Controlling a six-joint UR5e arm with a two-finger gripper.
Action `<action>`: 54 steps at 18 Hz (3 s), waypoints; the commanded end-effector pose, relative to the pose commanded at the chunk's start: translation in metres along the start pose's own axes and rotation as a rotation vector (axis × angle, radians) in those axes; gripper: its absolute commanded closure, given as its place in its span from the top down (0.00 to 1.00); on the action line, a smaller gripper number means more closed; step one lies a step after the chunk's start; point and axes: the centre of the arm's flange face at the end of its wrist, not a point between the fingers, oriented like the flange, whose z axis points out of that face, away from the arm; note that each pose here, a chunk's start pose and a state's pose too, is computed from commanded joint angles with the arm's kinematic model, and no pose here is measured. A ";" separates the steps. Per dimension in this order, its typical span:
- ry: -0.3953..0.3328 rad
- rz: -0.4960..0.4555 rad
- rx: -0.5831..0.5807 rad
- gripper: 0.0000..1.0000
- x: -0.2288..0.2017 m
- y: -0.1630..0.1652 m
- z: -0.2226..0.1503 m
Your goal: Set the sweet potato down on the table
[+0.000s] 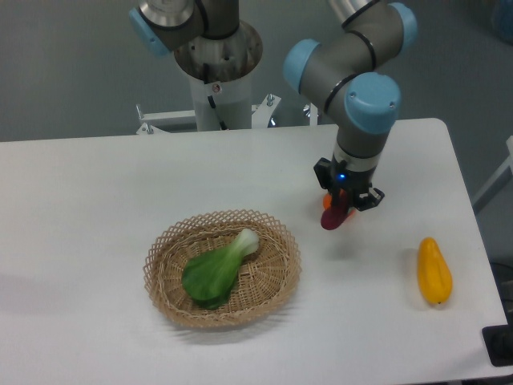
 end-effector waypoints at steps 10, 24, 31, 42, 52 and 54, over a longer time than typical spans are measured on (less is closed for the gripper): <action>0.068 0.078 -0.015 0.29 0.092 -0.005 0.019; 0.141 0.121 -0.086 0.58 0.123 -0.009 0.064; 0.134 0.121 -0.083 0.96 0.119 -0.011 0.062; 0.000 0.103 -0.056 1.00 0.068 -0.018 0.007; -0.083 0.033 -0.020 1.00 -0.004 0.000 -0.033; -0.094 0.020 -0.005 1.00 -0.022 0.002 -0.037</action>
